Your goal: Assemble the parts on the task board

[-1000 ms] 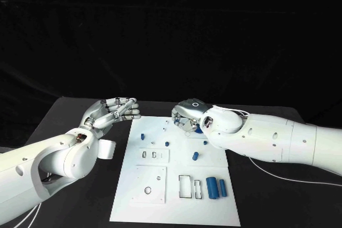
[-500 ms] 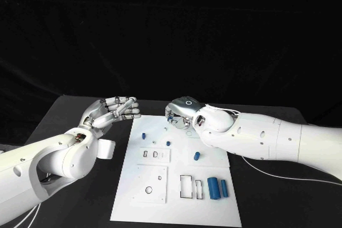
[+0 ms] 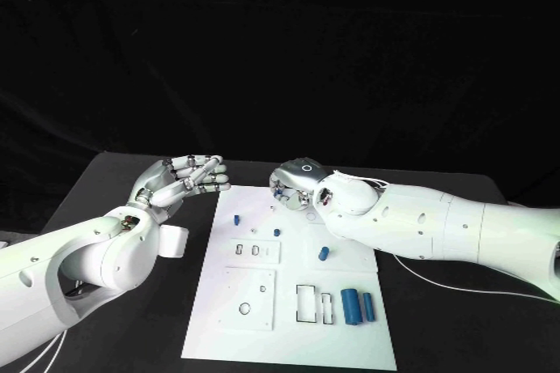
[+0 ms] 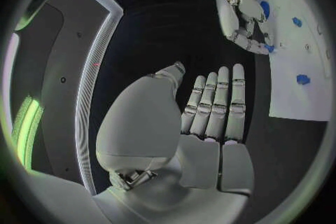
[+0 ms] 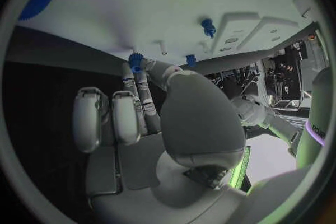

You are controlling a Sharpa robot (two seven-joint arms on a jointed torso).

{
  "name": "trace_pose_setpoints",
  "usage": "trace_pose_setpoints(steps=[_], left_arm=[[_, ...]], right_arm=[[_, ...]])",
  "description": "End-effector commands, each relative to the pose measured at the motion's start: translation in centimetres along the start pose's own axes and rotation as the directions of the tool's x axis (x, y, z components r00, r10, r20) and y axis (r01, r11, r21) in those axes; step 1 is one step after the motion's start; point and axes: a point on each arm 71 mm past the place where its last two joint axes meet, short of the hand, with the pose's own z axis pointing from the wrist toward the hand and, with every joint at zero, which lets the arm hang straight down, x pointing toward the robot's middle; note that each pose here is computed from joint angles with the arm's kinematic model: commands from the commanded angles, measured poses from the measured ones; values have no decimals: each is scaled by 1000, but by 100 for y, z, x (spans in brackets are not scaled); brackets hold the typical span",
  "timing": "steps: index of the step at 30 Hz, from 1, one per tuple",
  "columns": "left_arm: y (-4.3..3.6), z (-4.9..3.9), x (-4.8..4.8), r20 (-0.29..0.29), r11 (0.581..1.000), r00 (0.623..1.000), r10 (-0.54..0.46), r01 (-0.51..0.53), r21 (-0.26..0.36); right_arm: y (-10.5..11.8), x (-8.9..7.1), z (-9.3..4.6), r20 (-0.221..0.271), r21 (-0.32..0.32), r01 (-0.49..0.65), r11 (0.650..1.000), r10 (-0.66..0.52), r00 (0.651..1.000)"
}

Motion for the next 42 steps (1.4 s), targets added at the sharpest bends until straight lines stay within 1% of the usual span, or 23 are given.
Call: trace_pose_setpoints(steps=[1, 7, 19, 28, 33, 35, 37, 40, 42], left_arm=[[-20, 4, 28, -22, 1000, 1000, -6, 6, 10], [-20, 5, 27, -22, 1000, 1000, -6, 6, 9], [-20, 6, 23, -22, 1000, 1000, -6, 6, 8], [-21, 5, 16, -21, 1000, 1000, -5, 5, 6], [-20, 6, 1, -18, 1000, 1000, -4, 4, 6], [-18, 7, -18, -15, 1000, 1000, -3, 3, 5], [-17, 7, -31, -12, 1000, 1000, -2, 2, 5], [-14, 8, -56, -8, 1000, 1000, 0, 0, 3], [-12, 7, -70, -5, 1000, 1000, 1, -1, 2]], right_arm=[[2, 33, -4, -23, -10, 13, 1000, -13, 1000], [-10, 52, 2, -33, -6, 15, 1000, -15, 999], [4, 64, 33, -29, -17, 3, 1000, -4, 1000], [-14, 60, 20, -24, -14, 0, 1000, 0, 1000], [-33, 19, -69, 2, -16, -15, 1000, 15, 1000], [-69, -28, -156, 24, -8, -39, 999, 39, 999], [-107, -61, -216, 35, 4, -61, 998, 61, 998], [-223, -133, -343, 41, 45, -123, 991, 121, 992], [-324, -177, -429, 29, 81, -171, 982, 169, 985]])
